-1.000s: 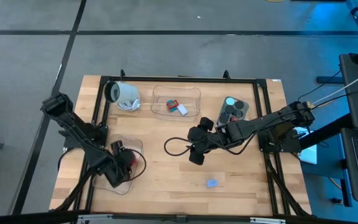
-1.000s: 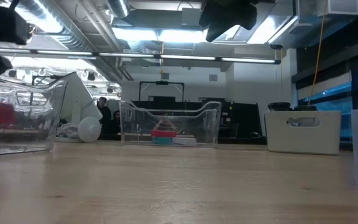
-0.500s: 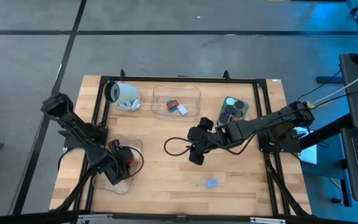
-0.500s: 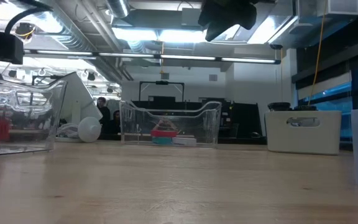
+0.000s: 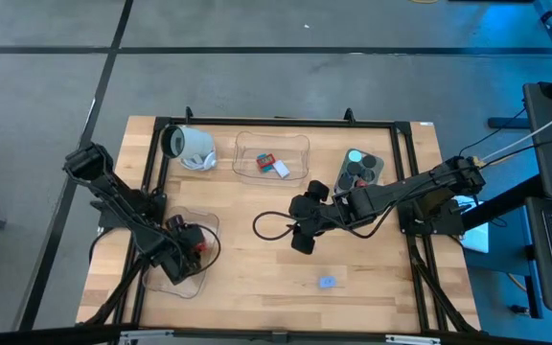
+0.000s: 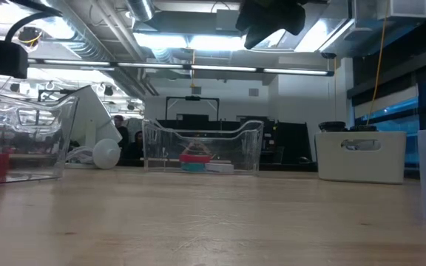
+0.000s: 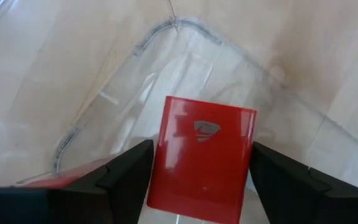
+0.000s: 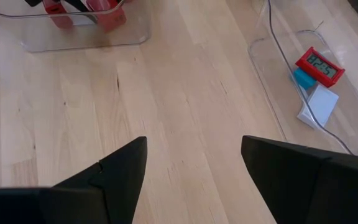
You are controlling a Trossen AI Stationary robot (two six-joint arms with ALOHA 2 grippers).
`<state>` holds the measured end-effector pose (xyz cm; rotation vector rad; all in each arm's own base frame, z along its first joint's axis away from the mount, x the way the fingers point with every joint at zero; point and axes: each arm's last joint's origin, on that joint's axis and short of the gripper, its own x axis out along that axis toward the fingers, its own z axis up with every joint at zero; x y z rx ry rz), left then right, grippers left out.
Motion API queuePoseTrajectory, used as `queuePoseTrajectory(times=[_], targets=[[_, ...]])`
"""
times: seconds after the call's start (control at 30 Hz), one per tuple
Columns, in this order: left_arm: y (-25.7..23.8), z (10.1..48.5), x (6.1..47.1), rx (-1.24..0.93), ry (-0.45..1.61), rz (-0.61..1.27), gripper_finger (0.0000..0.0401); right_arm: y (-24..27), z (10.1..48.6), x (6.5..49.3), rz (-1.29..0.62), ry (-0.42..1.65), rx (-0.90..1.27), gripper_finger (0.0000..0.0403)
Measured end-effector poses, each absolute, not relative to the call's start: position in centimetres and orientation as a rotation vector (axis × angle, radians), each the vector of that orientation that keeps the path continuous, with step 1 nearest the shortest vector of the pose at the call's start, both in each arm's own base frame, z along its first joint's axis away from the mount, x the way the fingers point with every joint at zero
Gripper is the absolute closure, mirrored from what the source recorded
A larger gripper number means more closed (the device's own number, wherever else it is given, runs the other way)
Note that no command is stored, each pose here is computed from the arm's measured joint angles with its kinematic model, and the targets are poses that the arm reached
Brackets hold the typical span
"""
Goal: Pick & Place Office items
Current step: Put the red USB adapter into the left clear bin, then put the blue USB adapter into the clear bin
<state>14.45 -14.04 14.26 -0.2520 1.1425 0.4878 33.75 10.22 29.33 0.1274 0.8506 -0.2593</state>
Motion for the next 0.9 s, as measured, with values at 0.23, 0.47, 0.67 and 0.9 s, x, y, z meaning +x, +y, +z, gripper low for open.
queuePoseTrajectory(times=[0.23, 0.47, 0.67, 0.9], targets=[[-14.2, 14.5, 14.5, -0.274, 1.181, 0.482, 0.0128, 10.2, 29.3, 33.8, -0.258, 0.851, 0.129, 0.0138], [-15.1, 18.0, 15.4, -0.181, 1.178, 0.486, 0.0130, 10.3, 29.5, 33.9, -0.253, 0.827, 0.141, 0.0138], [-15.5, 21.5, 16.0, -0.163, 1.143, 0.536, 0.0129, 10.0, 29.5, 34.1, -0.239, 0.835, 0.161, 0.0138], [-15.7, 23.2, 16.6, -0.227, 0.948, 0.617, 0.0131, 10.9, 28.9, 32.4, -0.005, 1.107, 0.391, 0.0138]])
